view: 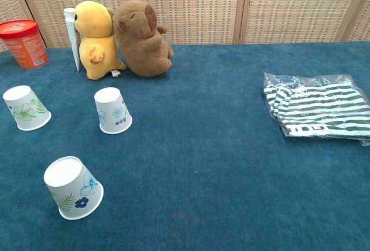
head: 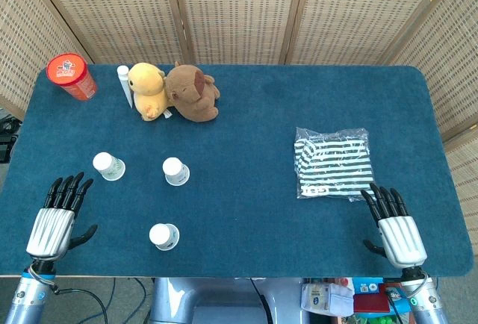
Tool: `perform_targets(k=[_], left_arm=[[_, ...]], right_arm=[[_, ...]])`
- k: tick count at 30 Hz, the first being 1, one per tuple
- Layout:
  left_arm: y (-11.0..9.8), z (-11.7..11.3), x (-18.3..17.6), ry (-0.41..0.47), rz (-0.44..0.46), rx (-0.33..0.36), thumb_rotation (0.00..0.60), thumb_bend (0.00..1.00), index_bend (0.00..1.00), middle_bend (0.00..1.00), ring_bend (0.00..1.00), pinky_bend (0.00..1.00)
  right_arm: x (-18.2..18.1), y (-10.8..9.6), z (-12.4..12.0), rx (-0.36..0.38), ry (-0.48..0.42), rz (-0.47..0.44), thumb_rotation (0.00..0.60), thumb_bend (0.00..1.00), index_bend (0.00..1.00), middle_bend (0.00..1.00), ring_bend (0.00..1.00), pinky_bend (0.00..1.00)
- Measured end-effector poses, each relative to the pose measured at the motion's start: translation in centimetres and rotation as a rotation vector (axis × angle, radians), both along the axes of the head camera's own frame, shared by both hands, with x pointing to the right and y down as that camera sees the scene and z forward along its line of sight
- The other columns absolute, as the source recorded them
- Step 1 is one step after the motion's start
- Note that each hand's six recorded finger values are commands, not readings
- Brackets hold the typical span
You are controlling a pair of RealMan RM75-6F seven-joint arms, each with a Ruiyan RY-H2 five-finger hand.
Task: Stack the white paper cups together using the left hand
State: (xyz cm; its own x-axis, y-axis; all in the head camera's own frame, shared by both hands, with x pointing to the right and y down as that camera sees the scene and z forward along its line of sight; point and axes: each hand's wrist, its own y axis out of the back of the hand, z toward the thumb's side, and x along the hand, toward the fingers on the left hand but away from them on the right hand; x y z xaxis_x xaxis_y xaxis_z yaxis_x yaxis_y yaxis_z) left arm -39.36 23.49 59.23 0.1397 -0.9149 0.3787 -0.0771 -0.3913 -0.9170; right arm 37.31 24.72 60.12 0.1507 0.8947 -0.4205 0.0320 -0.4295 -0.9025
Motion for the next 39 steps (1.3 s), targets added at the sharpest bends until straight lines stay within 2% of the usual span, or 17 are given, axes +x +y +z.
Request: perform_targets(k=[33, 39], left_arm=[[0.0, 0.2, 0.6, 0.012, 0.011, -0.011, 0.600, 0.24, 0.04, 0.00, 0.00, 0.00], [0.5, 0.4, 1.6, 0.036, 0.025, -0.042, 0.600, 0.24, 0.06, 0.00, 0.00, 0.00]], right_arm=[[0.0, 0.1, -0.1, -0.002, -0.001, 0.001, 0.600, 0.00, 0.00, 0.00, 0.00, 0.00], [0.1, 0.0, -0.2, 0.001, -0.003, 0.005, 0.600, 0.00, 0.00, 0.00, 0.00, 0.00]])
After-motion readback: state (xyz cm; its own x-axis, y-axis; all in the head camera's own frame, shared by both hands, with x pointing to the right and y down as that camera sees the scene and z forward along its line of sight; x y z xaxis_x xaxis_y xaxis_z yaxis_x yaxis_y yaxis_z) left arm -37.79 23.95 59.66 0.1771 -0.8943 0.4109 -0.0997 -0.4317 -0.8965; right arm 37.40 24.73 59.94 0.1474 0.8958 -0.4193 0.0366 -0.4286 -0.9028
